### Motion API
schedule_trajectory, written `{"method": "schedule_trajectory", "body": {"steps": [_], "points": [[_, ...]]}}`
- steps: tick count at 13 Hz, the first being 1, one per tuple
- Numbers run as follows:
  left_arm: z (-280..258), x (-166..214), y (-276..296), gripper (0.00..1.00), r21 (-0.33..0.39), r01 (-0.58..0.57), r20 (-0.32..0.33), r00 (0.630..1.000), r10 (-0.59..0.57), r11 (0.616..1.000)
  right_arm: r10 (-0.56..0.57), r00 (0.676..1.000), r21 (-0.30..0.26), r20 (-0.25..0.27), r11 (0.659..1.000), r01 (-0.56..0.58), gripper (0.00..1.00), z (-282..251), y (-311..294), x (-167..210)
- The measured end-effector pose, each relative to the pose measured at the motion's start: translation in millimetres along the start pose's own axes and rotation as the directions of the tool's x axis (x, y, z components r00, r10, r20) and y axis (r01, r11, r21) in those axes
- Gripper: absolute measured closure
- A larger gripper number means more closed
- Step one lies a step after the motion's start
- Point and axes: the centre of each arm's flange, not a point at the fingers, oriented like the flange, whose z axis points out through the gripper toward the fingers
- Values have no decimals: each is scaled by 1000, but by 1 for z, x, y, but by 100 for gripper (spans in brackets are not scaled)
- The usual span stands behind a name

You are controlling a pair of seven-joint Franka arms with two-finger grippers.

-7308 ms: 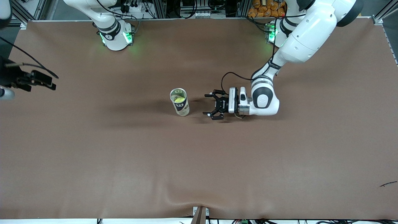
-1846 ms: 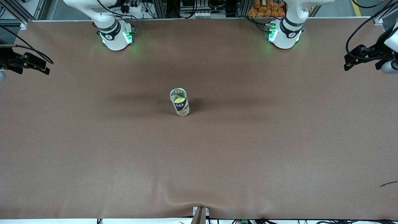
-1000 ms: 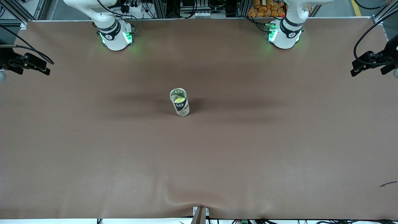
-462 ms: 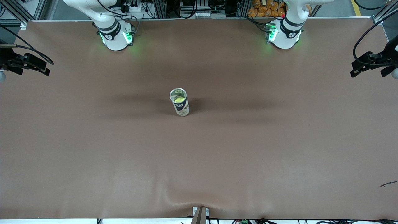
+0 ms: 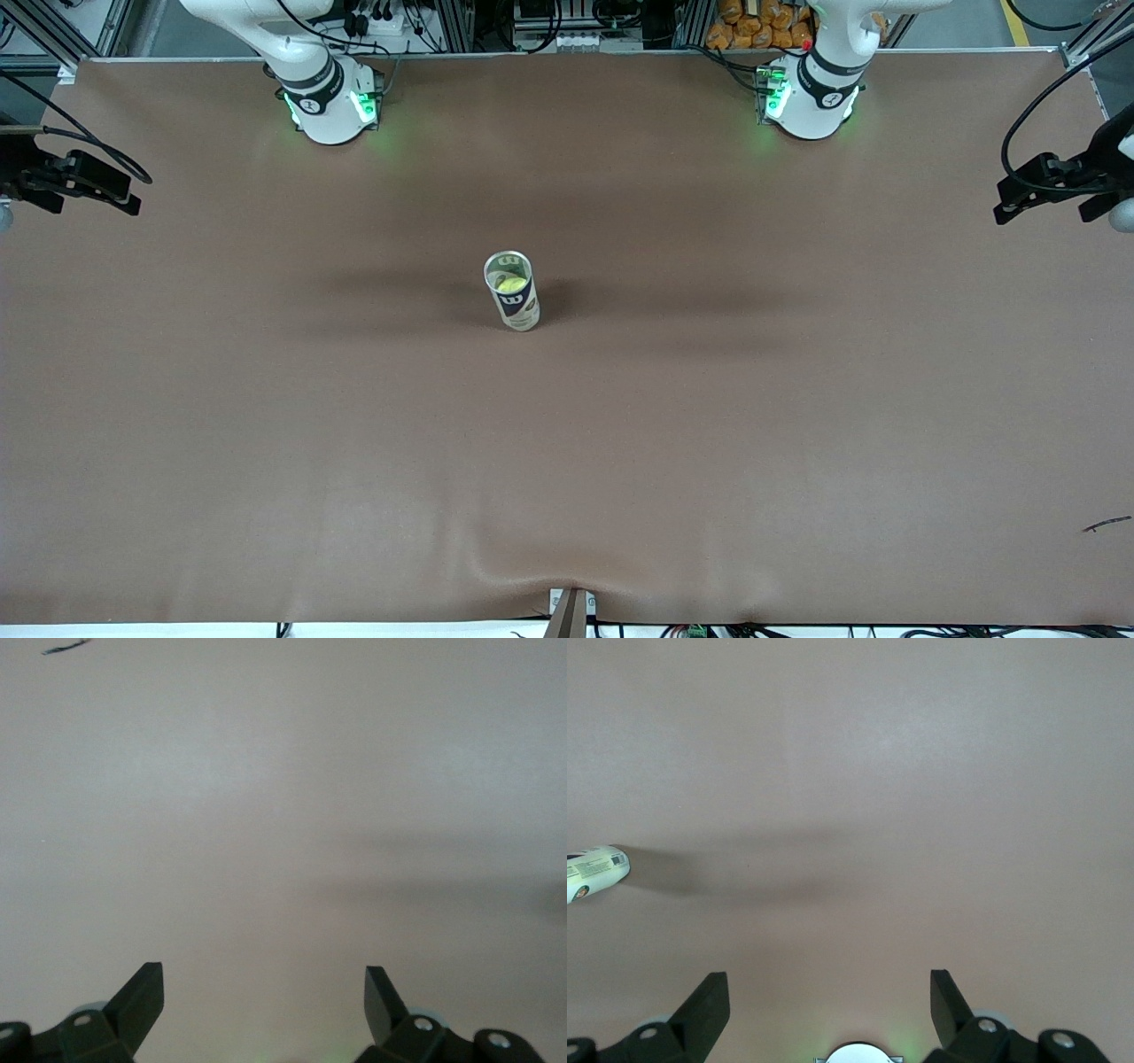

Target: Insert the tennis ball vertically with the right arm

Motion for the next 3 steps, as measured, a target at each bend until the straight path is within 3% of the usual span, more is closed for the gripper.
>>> {"method": "schedule_trajectory", "body": {"steps": [3], "points": [[4, -3, 3, 0, -32, -1, 31, 1000, 2, 999, 0, 1000, 0, -1, 1000, 0, 0, 0, 0, 0]]}}
